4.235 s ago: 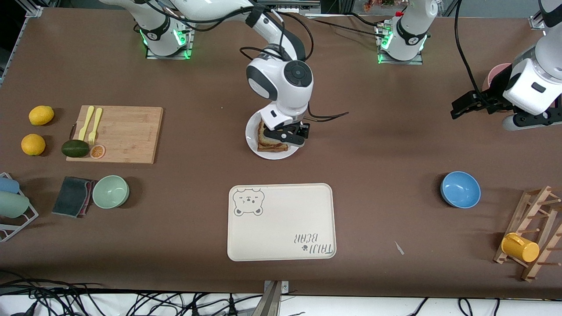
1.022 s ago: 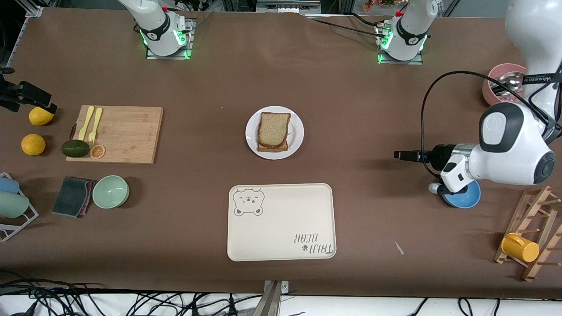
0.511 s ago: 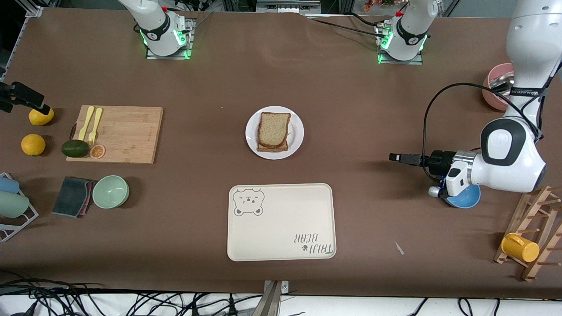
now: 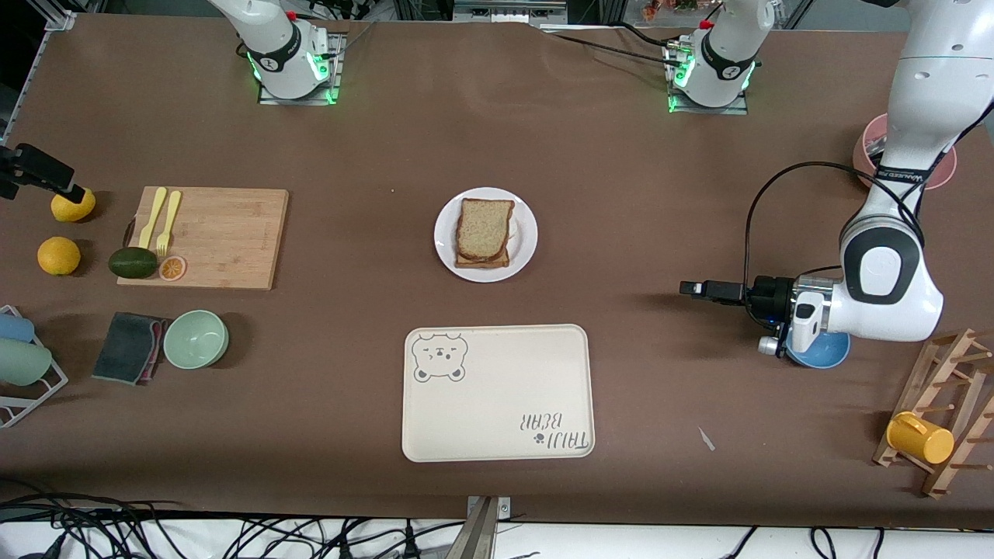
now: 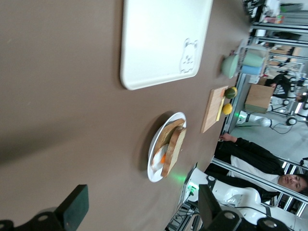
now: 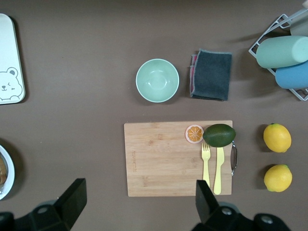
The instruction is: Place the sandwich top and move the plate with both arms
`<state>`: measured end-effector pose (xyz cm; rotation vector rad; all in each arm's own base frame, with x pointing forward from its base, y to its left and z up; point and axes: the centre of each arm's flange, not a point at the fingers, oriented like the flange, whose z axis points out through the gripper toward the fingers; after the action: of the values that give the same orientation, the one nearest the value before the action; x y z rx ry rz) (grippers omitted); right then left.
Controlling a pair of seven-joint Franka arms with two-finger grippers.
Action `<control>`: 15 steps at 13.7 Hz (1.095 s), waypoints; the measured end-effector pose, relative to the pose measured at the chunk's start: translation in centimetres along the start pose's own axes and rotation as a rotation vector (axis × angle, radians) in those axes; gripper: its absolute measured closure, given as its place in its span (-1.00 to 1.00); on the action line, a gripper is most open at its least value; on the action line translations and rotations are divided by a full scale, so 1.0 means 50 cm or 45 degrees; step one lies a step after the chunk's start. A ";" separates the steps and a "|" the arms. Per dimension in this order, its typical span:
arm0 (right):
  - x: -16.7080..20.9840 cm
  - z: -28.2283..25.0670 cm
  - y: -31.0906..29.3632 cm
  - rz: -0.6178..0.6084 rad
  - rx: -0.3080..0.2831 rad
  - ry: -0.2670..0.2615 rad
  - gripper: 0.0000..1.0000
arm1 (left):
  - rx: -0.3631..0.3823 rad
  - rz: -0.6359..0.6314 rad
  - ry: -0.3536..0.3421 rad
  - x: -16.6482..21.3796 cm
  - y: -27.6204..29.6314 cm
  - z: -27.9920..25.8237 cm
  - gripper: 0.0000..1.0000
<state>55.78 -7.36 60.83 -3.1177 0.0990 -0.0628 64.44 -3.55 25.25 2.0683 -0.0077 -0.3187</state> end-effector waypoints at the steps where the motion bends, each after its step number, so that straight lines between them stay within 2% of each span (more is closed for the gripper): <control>1: -0.001 -0.001 0.000 0.000 0.000 0.002 -1.00 | -0.021 0.041 0.006 0.003 0.004 0.011 -1.00; 4: -0.001 -0.003 0.000 0.000 0.000 0.004 -1.00 | -0.119 0.089 0.021 0.015 -0.010 0.054 -1.00; 8: -0.001 -0.003 0.000 0.000 0.000 0.005 -1.00 | -0.206 0.130 -0.003 0.016 -0.033 0.151 -1.00; 11: -0.002 -0.003 0.005 0.006 0.000 0.005 -1.00 | -0.175 0.126 -0.031 -0.001 -0.027 0.237 -1.00; 15: -0.002 -0.003 0.013 0.015 -0.001 0.005 -1.00 | -0.136 0.120 0.025 -0.048 0.051 0.347 -1.00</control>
<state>55.62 -8.01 60.98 -3.1172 0.1174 -0.0682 58.50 -19.33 19.91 1.9583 -0.0746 -0.2358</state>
